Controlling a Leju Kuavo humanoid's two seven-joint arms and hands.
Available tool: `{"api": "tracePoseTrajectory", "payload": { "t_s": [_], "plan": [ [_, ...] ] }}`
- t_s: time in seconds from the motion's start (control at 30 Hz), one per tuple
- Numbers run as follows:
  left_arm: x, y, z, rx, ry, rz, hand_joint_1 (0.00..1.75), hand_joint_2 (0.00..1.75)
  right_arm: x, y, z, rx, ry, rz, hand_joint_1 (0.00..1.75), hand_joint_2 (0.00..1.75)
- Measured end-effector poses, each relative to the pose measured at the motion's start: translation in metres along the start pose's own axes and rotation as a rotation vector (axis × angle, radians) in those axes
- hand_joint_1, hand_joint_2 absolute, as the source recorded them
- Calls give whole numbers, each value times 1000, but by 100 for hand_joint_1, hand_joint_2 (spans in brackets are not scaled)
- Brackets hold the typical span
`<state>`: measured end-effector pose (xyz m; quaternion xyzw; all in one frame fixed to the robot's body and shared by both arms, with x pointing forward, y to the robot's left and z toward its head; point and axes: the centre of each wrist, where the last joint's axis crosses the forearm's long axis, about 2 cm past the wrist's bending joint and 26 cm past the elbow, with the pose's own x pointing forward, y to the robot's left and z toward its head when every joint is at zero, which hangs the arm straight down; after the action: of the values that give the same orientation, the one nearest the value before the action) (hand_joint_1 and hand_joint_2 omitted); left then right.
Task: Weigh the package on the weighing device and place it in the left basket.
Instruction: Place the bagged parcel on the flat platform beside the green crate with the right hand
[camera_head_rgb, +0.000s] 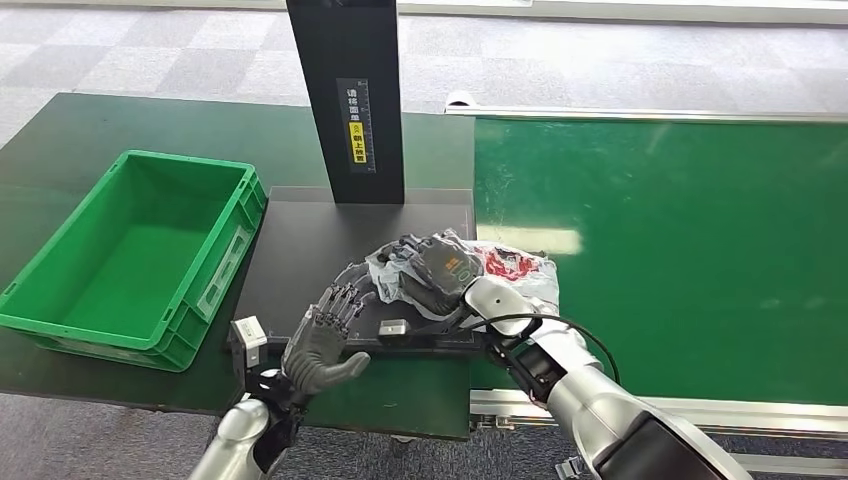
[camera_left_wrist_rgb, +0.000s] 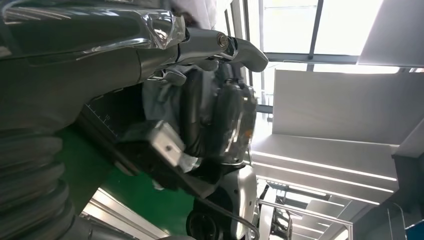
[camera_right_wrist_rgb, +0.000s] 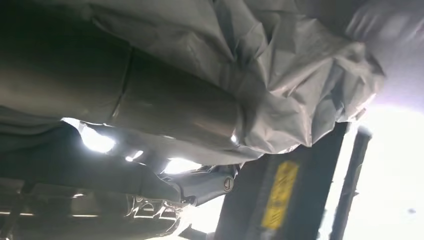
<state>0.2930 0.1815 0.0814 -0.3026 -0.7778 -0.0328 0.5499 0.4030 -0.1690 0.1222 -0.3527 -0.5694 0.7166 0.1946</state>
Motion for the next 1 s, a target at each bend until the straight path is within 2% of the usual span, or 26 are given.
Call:
{"api": "tracePoseTrajectory", "payload": {
  "t_s": [0.13, 0.23, 0.33, 0.63, 0.9, 1.0],
  "plan": [
    [-1, 0, 2, 8, 3, 2, 0, 175, -17, -12, -2, -171, 147, -26, 175, 0],
    [-1, -1, 1, -3, 3, 8, 0, 175, -29, -21, -4, -198, 171, -14, 175, 0],
    [-1, -1, -3, -25, 2, 16, 0, 175, -28, -23, -7, -159, 100, 33, 175, 0],
    [-3, -8, -22, -70, -1, 28, 0, 175, 7, -26, -21, -51, -120, 61, 175, 0],
    [-6, -6, -28, -59, 14, 36, 0, 175, 21, -29, -27, -21, -204, 63, 175, 0],
    [-6, -7, -33, -59, 14, 40, 0, 175, 36, -26, -28, -6, -280, 60, 175, 0]
  ]
}}
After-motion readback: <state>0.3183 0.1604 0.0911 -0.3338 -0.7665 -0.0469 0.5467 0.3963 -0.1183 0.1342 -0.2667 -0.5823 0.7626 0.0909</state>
